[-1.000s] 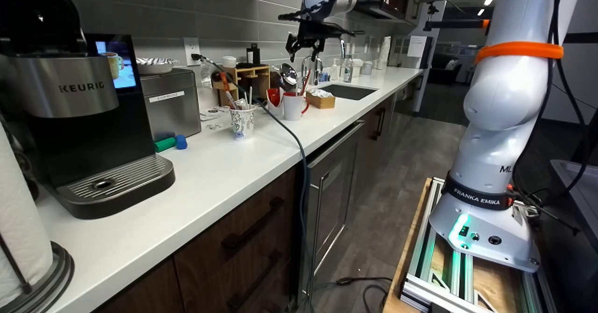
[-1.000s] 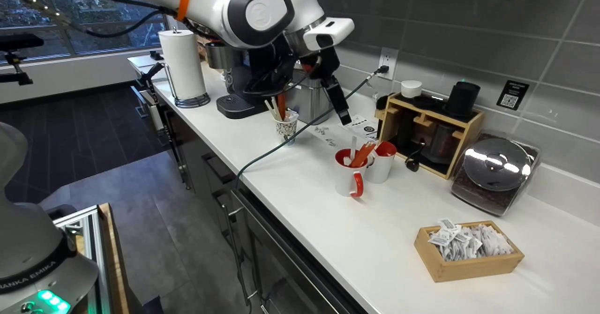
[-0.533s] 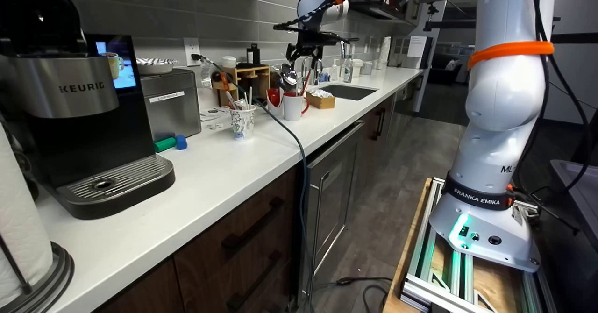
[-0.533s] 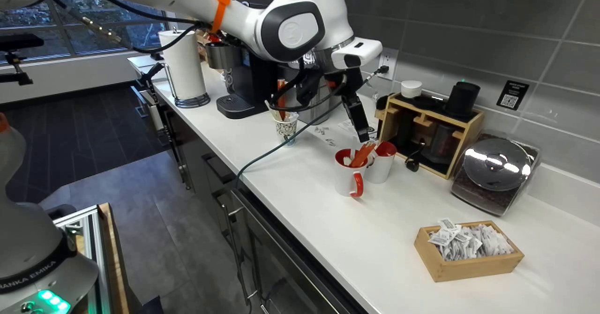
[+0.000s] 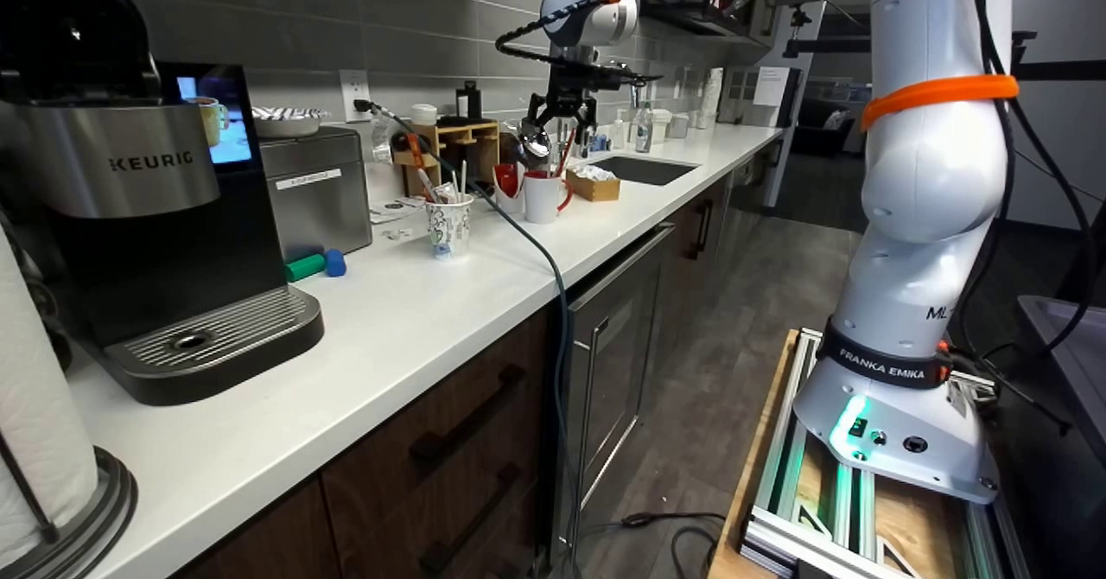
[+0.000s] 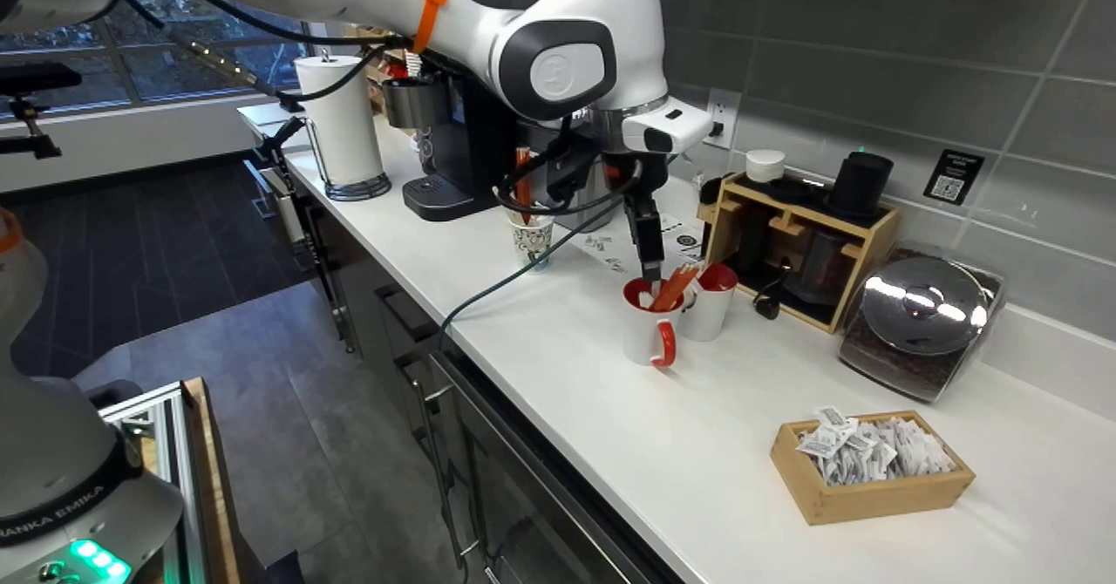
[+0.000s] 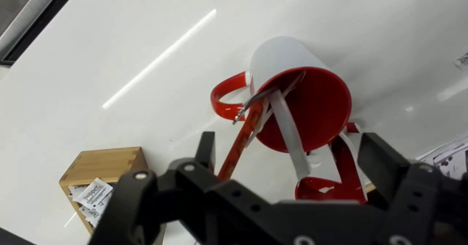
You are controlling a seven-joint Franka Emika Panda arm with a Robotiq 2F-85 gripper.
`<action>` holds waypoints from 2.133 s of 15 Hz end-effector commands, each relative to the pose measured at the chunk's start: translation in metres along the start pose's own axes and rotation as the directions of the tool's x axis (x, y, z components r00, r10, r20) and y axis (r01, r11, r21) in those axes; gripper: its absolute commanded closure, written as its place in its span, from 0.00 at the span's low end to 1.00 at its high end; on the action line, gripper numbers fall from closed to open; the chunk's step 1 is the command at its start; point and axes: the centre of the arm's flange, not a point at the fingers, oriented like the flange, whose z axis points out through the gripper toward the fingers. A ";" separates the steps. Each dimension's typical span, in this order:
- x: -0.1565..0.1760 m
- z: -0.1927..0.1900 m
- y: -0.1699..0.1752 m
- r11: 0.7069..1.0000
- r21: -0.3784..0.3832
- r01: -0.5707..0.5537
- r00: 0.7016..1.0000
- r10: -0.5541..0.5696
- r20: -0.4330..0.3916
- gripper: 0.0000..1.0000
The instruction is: Remove the spoon from the mug
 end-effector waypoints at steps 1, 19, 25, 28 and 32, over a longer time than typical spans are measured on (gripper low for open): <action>0.007 0.004 -0.006 0.997 0.063 -0.034 0.999 0.034 0.004 0.00; 0.025 0.023 -0.006 0.986 0.059 -0.156 0.974 0.164 -0.155 0.00; 0.010 0.028 -0.011 0.987 0.037 -0.154 0.986 0.156 -0.052 0.00; 0.006 0.030 -0.014 0.989 0.032 -0.145 0.989 0.146 -0.019 0.05; 0.006 0.032 -0.017 0.991 0.054 -0.121 0.993 0.121 -0.005 0.25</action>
